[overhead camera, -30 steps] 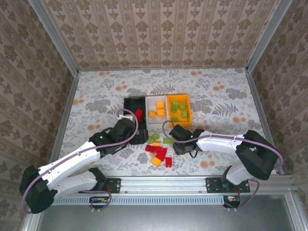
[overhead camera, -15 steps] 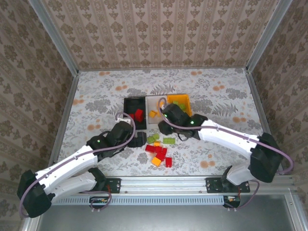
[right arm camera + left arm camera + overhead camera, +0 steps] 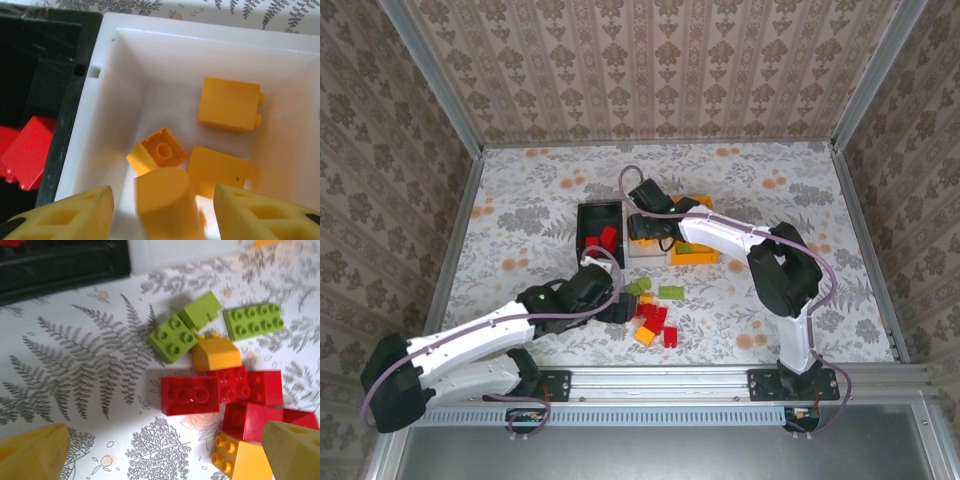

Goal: Sort the legos into containers by color

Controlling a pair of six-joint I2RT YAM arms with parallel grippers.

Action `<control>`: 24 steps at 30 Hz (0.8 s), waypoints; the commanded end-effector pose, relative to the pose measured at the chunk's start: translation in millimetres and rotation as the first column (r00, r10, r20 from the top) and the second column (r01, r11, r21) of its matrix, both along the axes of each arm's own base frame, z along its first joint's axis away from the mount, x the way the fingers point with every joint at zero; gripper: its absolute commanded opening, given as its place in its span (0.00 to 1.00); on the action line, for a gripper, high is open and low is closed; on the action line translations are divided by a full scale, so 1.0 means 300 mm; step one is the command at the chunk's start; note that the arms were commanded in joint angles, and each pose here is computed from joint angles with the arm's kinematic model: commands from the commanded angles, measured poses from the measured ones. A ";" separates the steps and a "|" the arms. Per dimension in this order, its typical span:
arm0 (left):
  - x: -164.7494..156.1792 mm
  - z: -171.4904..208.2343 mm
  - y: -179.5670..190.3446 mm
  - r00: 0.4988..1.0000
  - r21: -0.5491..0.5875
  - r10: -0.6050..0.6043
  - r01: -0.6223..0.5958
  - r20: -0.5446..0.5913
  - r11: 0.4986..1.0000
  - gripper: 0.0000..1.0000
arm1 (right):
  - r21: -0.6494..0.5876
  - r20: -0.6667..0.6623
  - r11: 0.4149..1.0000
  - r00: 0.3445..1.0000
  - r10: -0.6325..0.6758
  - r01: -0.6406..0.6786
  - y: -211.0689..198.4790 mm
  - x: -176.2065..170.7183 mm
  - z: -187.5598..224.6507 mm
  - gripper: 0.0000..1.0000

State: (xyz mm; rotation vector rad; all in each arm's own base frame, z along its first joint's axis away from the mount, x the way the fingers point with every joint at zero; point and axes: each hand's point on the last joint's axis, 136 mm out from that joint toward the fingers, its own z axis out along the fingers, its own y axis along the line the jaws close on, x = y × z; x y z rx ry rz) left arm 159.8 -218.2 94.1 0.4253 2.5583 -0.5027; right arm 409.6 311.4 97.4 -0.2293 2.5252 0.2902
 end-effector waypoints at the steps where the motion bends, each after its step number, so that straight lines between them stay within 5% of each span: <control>1: -0.036 0.009 -0.068 0.990 0.032 -0.141 0.141 0.013 0.990 0.99 | 0.032 0.016 0.999 1.000 -0.012 0.011 0.018 0.012 0.052 0.66; 12: -0.190 -0.082 -0.247 0.897 0.159 -0.441 0.435 0.003 0.886 0.88 | 0.087 0.042 0.994 0.997 -0.070 0.066 -0.087 -0.024 0.125 0.71; 24: -0.235 -0.226 -0.232 0.885 0.251 -0.448 0.465 -0.123 0.849 0.64 | 0.125 0.063 0.984 0.989 -0.134 0.125 -0.202 -0.017 0.174 0.72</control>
